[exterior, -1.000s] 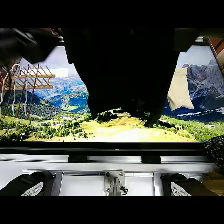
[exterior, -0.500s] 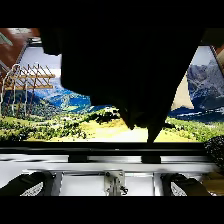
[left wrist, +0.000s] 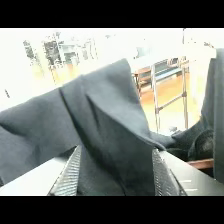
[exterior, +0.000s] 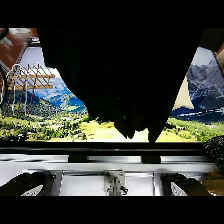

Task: Fold the shirts.

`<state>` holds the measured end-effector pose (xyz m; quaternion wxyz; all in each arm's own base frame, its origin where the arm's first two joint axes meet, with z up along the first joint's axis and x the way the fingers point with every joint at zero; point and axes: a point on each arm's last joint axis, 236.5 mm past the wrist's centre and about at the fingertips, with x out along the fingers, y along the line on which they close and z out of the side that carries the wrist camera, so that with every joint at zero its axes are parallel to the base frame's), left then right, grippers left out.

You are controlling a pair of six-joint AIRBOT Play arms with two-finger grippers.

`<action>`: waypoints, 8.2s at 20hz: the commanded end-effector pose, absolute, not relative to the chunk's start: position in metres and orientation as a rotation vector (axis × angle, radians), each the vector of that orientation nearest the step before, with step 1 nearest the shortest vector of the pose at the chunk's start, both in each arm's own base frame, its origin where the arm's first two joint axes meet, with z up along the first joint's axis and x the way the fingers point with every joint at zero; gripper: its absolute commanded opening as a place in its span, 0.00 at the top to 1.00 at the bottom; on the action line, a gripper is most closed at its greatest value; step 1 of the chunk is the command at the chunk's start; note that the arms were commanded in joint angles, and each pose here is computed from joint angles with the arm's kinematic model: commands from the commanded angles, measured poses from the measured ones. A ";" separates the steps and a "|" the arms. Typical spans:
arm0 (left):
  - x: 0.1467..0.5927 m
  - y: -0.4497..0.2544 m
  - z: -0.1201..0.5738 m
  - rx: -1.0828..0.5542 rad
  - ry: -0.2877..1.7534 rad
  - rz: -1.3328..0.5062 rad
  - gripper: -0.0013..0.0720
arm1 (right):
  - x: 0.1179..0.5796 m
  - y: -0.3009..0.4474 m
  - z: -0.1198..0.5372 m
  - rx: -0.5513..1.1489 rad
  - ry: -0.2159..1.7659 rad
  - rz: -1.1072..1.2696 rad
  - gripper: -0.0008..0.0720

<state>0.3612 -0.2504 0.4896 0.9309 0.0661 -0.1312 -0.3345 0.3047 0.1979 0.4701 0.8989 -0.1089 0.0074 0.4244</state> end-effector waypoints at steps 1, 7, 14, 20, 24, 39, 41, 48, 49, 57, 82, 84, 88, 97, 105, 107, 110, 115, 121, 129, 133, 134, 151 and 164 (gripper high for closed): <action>0.359 -0.256 0.474 0.242 -0.234 -0.690 0.25 | 0.324 0.183 0.484 -0.239 -0.048 0.776 0.89; 0.323 -0.239 0.494 0.278 -0.265 -0.694 0.24 | 0.352 0.139 0.525 -0.277 -0.205 0.520 0.89; 0.331 -0.220 0.492 0.347 -0.252 -0.605 0.25 | 0.356 0.061 0.555 -0.330 -0.260 0.159 0.89; 0.361 -0.190 0.461 0.348 -0.107 -0.528 0.25 | 0.321 -0.013 0.562 -0.307 -0.204 -0.133 0.89; 0.379 -0.177 0.452 0.342 -0.074 -0.488 0.25 | 0.293 -0.054 0.547 -0.269 -0.103 -0.284 0.89; 0.412 -0.187 0.418 0.351 0.001 -0.494 0.25 | 0.174 -0.167 0.545 -0.292 -0.002 -0.806 0.89; 0.412 -0.187 0.419 0.351 0.001 -0.494 0.25 | 0.163 -0.175 0.557 -0.331 -0.034 -0.869 0.89; 0.412 -0.187 0.419 0.350 0.001 -0.494 0.25 | 0.148 -0.191 0.588 -0.423 -0.121 -1.072 0.89; 0.412 -0.187 0.419 0.350 0.001 -0.494 0.25 | 0.156 -0.191 0.587 -0.430 -0.115 -1.083 0.89; 0.412 -0.187 0.419 0.350 -0.001 -0.495 0.25 | 0.267 -0.197 0.555 -0.418 -0.082 -1.148 0.89; 0.412 -0.187 0.419 0.351 -0.001 -0.495 0.25 | 0.103 -0.313 0.524 -0.266 0.120 -1.582 0.89; 0.412 -0.187 0.419 0.351 -0.001 -0.495 0.25 | 0.083 -0.313 0.520 -0.249 0.154 -1.624 0.89; 0.412 -0.187 0.419 0.351 -0.001 -0.495 0.25 | 0.045 -0.311 0.503 -0.183 0.239 -1.691 0.89; 0.412 -0.186 0.421 0.386 -0.018 -0.492 0.25 | 0.014 -0.302 0.499 -0.161 0.283 -1.753 0.89; 0.413 -0.186 0.425 0.381 -0.035 -0.486 0.25 | 0.015 -0.301 0.497 -0.146 0.276 -1.743 0.35; 0.413 -0.186 0.425 0.380 -0.035 -0.487 0.25 | 0.018 -0.293 0.492 -0.096 0.265 -1.698 0.36; 0.415 -0.187 0.423 0.378 -0.029 -0.488 0.25 | 0.010 -0.278 0.474 0.004 0.295 -1.679 0.35; 0.426 -0.192 0.410 0.379 -0.001 -0.495 0.25 | 0.007 -0.246 0.426 0.219 0.415 -1.598 0.35; 0.432 -0.196 0.401 0.353 0.024 -0.506 0.25 | 0.076 -0.210 0.377 0.425 0.531 -1.252 0.35; 0.431 -0.198 0.389 0.279 0.093 -0.518 0.25 | 0.199 -0.111 0.346 0.641 0.624 -0.563 0.35; 0.433 -0.205 0.320 0.220 0.361 -0.556 0.26 | 0.269 -0.065 0.294 0.823 0.773 -0.147 0.35; 0.431 -0.207 0.291 0.207 0.477 -0.566 0.26 | 0.292 -0.062 0.278 0.844 0.791 -0.089 0.35; 0.421 -0.166 0.104 0.086 1.208 -0.248 0.25 | 0.423 0.107 0.104 -0.089 1.274 0.127 0.36; 0.422 -0.167 0.103 0.085 1.205 -0.248 0.25 | 0.425 0.111 0.105 -0.077 1.263 0.140 0.36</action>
